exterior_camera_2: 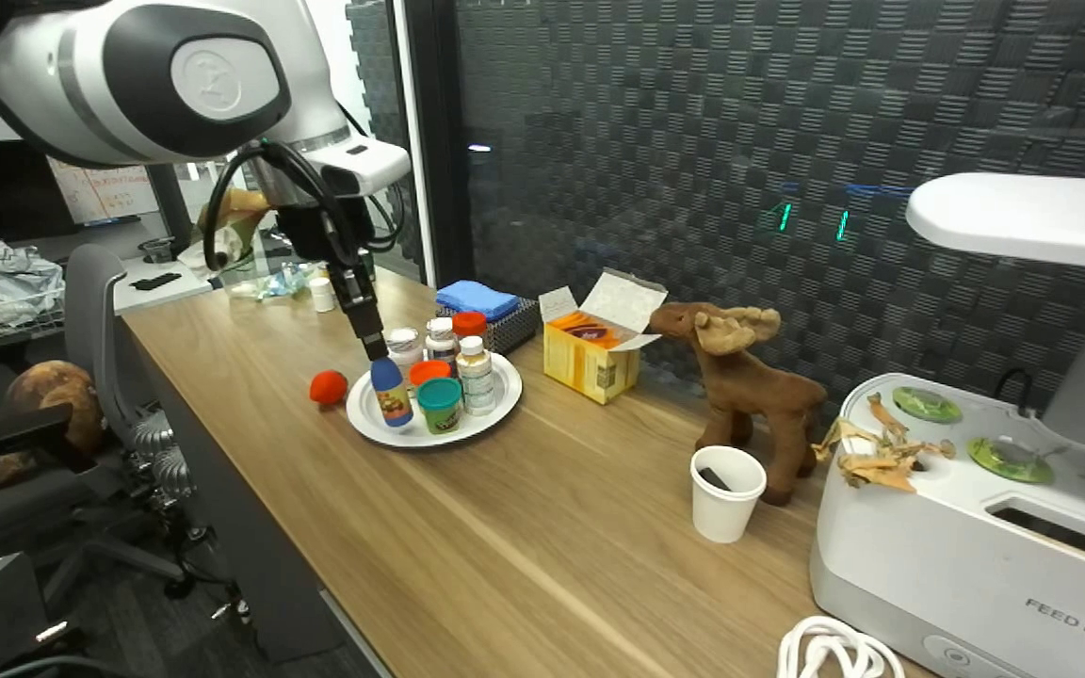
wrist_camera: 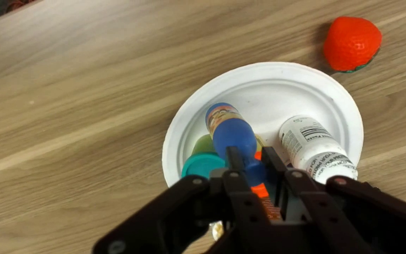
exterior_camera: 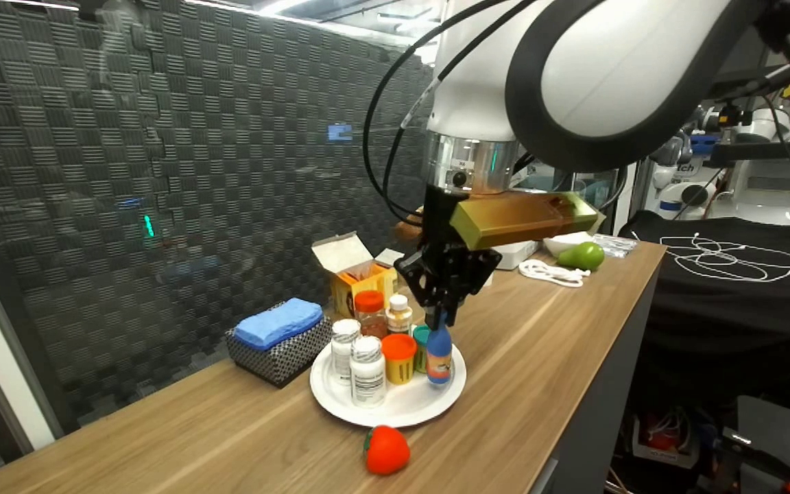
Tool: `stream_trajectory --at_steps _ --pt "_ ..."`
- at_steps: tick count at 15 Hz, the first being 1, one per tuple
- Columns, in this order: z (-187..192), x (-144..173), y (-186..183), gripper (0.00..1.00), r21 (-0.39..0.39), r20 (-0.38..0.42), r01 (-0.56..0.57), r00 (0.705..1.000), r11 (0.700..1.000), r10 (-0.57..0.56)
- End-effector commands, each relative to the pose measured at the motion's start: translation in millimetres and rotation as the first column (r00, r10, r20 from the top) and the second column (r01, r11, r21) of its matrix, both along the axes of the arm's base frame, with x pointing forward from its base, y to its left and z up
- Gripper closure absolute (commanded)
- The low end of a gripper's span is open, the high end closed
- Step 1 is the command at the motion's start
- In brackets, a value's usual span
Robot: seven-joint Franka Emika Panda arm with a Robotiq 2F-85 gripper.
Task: Pick up the bottles from the table and put them on the white plate.
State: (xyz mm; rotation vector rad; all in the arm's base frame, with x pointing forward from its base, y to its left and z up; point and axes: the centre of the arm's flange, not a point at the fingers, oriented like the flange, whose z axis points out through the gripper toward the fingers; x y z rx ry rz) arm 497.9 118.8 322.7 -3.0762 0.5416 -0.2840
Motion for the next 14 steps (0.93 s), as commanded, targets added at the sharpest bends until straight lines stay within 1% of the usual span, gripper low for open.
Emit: stream_trajectory --at_steps 1,5,7,14 --pt "-7.7 10.0 1.3 0.95 0.024 0.011 -0.013 1.000 1.000 0.013" --pt "-13.9 14.9 4.5 0.95 0.027 0.053 -0.017 0.998 1.000 0.016" --pt "-14.6 16.1 4.6 0.95 0.033 0.060 -0.019 0.998 0.999 0.017" --pt "-18.4 19.0 -0.3 0.95 -0.012 0.062 -0.027 0.998 1.000 0.028"
